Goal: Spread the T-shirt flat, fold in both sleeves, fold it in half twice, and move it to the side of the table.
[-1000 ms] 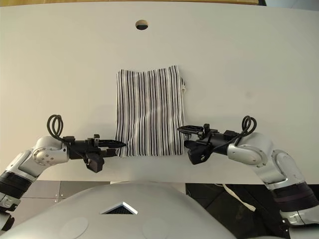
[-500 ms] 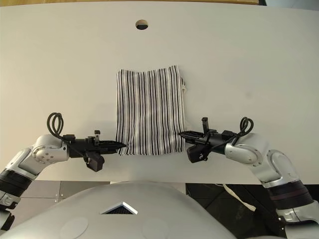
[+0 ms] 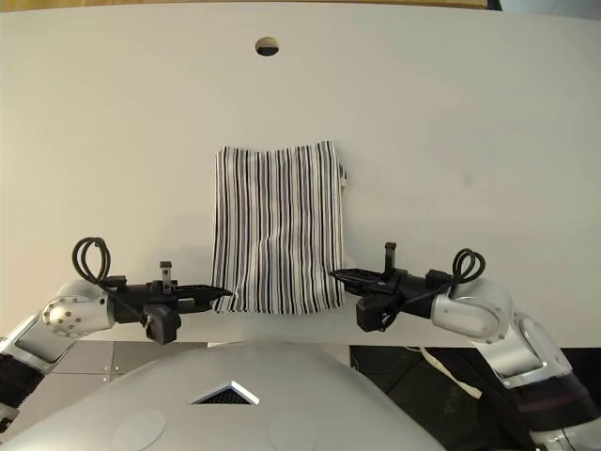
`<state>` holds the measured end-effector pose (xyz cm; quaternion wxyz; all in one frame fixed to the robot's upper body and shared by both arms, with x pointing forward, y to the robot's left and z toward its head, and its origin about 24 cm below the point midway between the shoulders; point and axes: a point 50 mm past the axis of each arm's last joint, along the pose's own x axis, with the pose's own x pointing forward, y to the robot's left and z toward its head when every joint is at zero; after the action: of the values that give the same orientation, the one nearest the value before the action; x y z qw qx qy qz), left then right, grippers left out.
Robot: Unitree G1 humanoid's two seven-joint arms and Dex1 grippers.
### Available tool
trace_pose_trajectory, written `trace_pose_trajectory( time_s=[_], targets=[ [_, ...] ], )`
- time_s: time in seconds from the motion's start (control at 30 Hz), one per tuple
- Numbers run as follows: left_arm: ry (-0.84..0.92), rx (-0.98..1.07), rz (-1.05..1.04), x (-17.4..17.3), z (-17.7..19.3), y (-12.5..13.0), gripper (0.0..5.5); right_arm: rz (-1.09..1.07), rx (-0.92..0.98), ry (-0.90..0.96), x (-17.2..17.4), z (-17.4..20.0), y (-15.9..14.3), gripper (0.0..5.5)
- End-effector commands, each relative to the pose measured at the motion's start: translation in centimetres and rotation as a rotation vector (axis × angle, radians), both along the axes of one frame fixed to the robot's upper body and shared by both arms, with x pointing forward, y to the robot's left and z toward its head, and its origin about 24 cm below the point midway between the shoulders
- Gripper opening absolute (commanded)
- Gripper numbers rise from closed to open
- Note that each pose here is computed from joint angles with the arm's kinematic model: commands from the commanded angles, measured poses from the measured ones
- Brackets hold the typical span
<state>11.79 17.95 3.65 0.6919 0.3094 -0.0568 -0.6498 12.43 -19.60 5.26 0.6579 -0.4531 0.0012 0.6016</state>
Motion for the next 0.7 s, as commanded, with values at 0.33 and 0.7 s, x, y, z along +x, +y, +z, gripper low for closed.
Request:
trace_pose_trajectory(
  time_s=[0.33,0.7],
  targets=[
    [-0.201,-0.026,0.521,10.4,-1.2,0.3,0.1,-0.394,0.189,-0.156,9.6,-0.6,0.9,0.1],
    [-0.257,-0.034,0.579,12.7,-1.9,-1.7,0.87,-0.55,0.234,-0.267,13.3,-0.8,1.8,0.96]
  ],
)
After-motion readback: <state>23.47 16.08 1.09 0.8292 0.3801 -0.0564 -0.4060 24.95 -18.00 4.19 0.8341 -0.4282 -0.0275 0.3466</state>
